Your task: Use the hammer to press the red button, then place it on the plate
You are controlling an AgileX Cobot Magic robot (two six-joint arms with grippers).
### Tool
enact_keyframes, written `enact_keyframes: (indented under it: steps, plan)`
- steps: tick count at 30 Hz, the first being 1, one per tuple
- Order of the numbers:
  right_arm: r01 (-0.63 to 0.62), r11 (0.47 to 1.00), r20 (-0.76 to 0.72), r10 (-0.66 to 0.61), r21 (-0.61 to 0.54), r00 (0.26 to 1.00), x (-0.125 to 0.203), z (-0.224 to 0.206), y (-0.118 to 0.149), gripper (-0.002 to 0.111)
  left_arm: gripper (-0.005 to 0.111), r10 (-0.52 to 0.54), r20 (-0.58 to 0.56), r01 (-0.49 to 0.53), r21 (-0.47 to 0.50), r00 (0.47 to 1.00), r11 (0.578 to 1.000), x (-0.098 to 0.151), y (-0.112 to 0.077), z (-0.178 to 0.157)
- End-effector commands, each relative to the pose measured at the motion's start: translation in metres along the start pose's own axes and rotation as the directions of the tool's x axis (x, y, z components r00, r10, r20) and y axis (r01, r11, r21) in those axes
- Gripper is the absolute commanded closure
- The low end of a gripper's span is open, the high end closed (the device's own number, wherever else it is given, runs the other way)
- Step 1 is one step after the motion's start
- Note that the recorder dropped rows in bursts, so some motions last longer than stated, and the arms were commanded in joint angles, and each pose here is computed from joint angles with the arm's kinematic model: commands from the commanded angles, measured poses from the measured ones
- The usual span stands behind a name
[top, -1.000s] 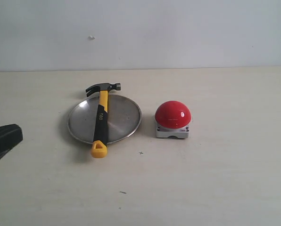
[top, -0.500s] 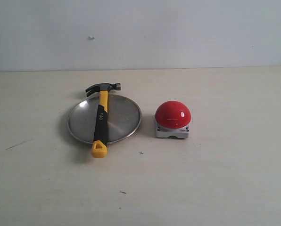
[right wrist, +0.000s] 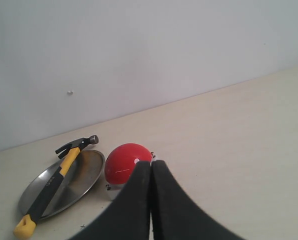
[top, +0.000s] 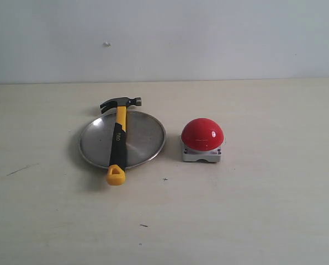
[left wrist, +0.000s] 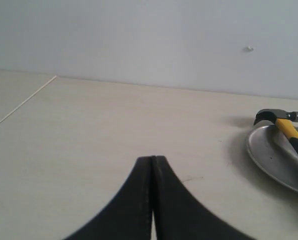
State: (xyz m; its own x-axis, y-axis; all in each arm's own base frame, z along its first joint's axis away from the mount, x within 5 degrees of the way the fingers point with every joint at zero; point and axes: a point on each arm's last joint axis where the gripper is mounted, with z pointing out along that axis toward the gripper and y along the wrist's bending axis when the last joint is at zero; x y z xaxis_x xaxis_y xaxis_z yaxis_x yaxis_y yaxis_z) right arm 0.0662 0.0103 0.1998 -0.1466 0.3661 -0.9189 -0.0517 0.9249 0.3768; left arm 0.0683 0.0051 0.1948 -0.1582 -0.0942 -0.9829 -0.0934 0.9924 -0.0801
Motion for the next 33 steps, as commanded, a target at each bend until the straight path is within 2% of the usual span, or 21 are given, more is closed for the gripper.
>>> enact_keyframes:
  steps: [1,4,25,28,30,33]
  plan:
    - [0.006,1.000,-0.002,-0.006,-0.001,1.000,0.002,0.000,0.000,0.108,0.107,0.018,0.010,-0.018,0.004,1.000,1.000,0.001,0.000,-0.004]
    - [0.006,1.000,-0.002,-0.006,-0.001,1.000,0.002,0.000,0.000,0.108,0.107,0.065,0.012,-0.065,0.007,0.998,0.998,0.003,-0.001,-0.008]
    - [0.011,1.000,-0.002,-0.011,-0.001,1.000,0.002,0.000,0.000,0.108,0.107,0.069,-0.057,-0.068,0.023,0.996,0.997,0.012,-0.001,-0.012]
    - [0.153,0.987,0.034,-0.154,0.044,0.987,-0.002,0.000,-0.004,0.108,0.107,0.069,-0.057,-0.068,0.023,0.996,0.997,0.012,-0.001,-0.012]
    - [0.271,0.957,0.072,-0.279,0.105,0.958,-0.008,-0.001,-0.008,0.108,0.107,0.069,-0.057,-0.068,0.023,0.996,0.997,0.012,-0.001,-0.012]
    - [0.355,0.921,0.098,-0.373,0.160,0.923,-0.012,-0.002,-0.011,0.108,0.107,0.069,-0.057,-0.068,0.023,0.996,0.997,0.012,-0.001,-0.012]
